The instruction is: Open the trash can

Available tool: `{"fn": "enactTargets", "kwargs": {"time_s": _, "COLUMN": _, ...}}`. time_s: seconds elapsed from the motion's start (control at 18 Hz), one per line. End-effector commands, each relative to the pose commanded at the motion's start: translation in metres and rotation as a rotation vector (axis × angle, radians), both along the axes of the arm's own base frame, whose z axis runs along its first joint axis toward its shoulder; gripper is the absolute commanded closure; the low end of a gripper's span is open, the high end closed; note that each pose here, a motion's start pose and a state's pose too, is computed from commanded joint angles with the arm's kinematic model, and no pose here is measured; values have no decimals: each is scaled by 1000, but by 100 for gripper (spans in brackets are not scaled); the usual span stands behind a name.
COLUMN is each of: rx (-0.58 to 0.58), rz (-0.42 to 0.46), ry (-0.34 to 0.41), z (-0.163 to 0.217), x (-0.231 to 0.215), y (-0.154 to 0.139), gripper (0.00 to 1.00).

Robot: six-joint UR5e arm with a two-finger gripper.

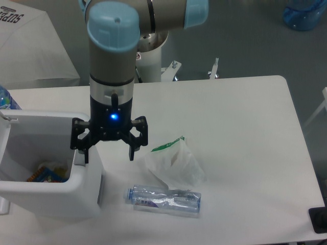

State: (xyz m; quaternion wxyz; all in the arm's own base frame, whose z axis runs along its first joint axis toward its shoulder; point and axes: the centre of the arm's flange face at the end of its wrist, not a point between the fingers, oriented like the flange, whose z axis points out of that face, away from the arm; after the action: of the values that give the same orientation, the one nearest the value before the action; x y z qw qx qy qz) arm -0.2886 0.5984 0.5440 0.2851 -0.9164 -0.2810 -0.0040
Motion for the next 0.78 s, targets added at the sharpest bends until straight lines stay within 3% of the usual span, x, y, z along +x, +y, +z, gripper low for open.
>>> {"fn": "enactTargets", "kwargs": {"time_s": 0.17, "rx": -36, "rz": 56, "ry": 87, "z": 14, "x": -21, "y": -8, "gripper": 0}}
{"fn": "enactTargets", "kwargs": {"time_s": 0.28, "rx": -86, "rz": 24, "ry": 150, "z": 15, "x": -28, "y": -15, "gripper": 0}}
{"fn": "enactTargets", "kwargs": {"time_s": 0.39, "rx": -134, "rz": -43, "ry": 173, "z": 10, "x": -37, "y": -22, "gripper": 0}}
{"fn": "enactTargets", "kwargs": {"time_s": 0.61, "rx": -167, "rz": -95, "ry": 202, "z": 6, "x": -50, "y": -29, "gripper": 0}}
{"fn": "enactTargets", "kwargs": {"time_s": 0.78, "rx": -179, "rz": -74, "ry": 207, "z": 5, "x": -68, "y": -41, "gripper": 0}}
